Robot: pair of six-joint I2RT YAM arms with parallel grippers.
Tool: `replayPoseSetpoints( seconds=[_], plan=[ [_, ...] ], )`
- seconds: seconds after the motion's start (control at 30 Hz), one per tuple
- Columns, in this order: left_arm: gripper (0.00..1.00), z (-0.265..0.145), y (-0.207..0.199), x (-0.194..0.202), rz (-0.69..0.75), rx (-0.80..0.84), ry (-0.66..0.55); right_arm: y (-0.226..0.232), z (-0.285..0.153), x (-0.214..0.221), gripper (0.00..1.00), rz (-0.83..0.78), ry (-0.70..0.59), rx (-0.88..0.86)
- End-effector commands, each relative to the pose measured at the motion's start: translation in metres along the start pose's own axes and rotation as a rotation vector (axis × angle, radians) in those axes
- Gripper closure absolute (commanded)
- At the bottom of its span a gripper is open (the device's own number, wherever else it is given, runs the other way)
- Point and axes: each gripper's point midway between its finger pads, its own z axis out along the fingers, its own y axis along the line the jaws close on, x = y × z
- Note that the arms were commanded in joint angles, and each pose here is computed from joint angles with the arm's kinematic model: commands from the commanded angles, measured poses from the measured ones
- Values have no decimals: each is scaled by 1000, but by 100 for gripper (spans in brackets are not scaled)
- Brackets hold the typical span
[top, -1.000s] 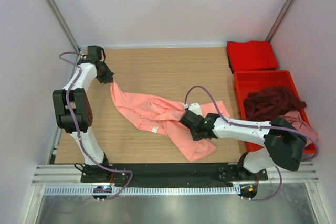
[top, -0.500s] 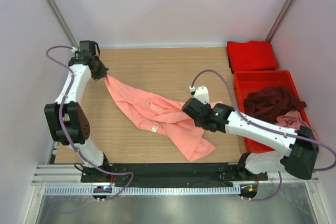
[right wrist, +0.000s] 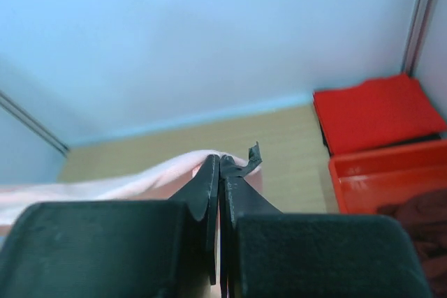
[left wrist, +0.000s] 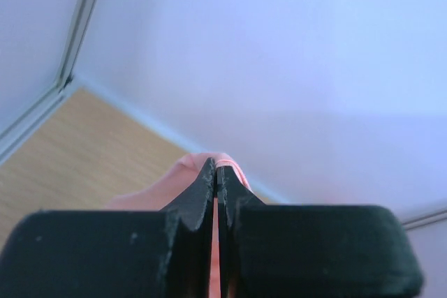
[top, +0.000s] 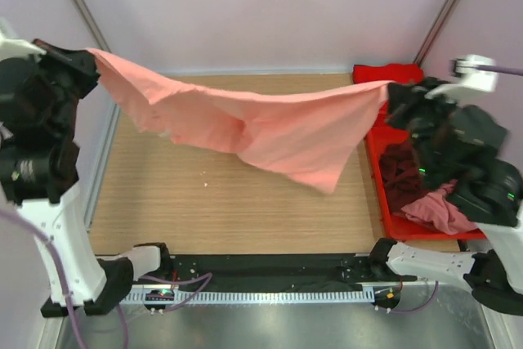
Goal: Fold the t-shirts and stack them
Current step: Flatten the tshirt out
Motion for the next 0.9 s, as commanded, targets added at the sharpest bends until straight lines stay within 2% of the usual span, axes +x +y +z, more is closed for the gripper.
replayPoseSetpoints(
  seconds=[0.0, 0.1, 0.2, 0.4, 0.57, 0.67, 0.73, 0.77, 0.8, 0.87],
  plan=[
    [100, -53, -8, -39, -8, 29, -110, -32, -39, -83, 99, 128, -223, -63],
    [100, -85, -19, -57, -28, 98, -175, -37, -56, -102, 99, 132, -262, -134],
    [100, -81, -21, -52, -36, 105, -156, -45, -57, -100, 99, 82, -233, -102],
    [100, -33, -11, -27, 33, 31, -59, -41, -31, -80, 99, -90, -186, 27],
    [100, 26, -1, -9, 124, -46, -12, -4, 5, -78, 99, -174, -211, 77],
    [100, 53, -1, -15, 150, -79, -39, 19, 25, -84, 99, -218, -239, 75],
    [100, 65, -4, -25, 150, -88, -80, 37, 55, -79, 99, -254, -217, 69],
    [100, 80, -3, -21, 157, -103, -72, 39, 58, -98, 99, -213, -238, 48],
    [100, 85, -5, -27, 153, -103, -93, 35, 92, -85, 99, -233, -196, 93],
    [100, 101, -8, -24, 163, -97, -91, 39, 112, -86, 99, -186, -167, 59]
  ],
)
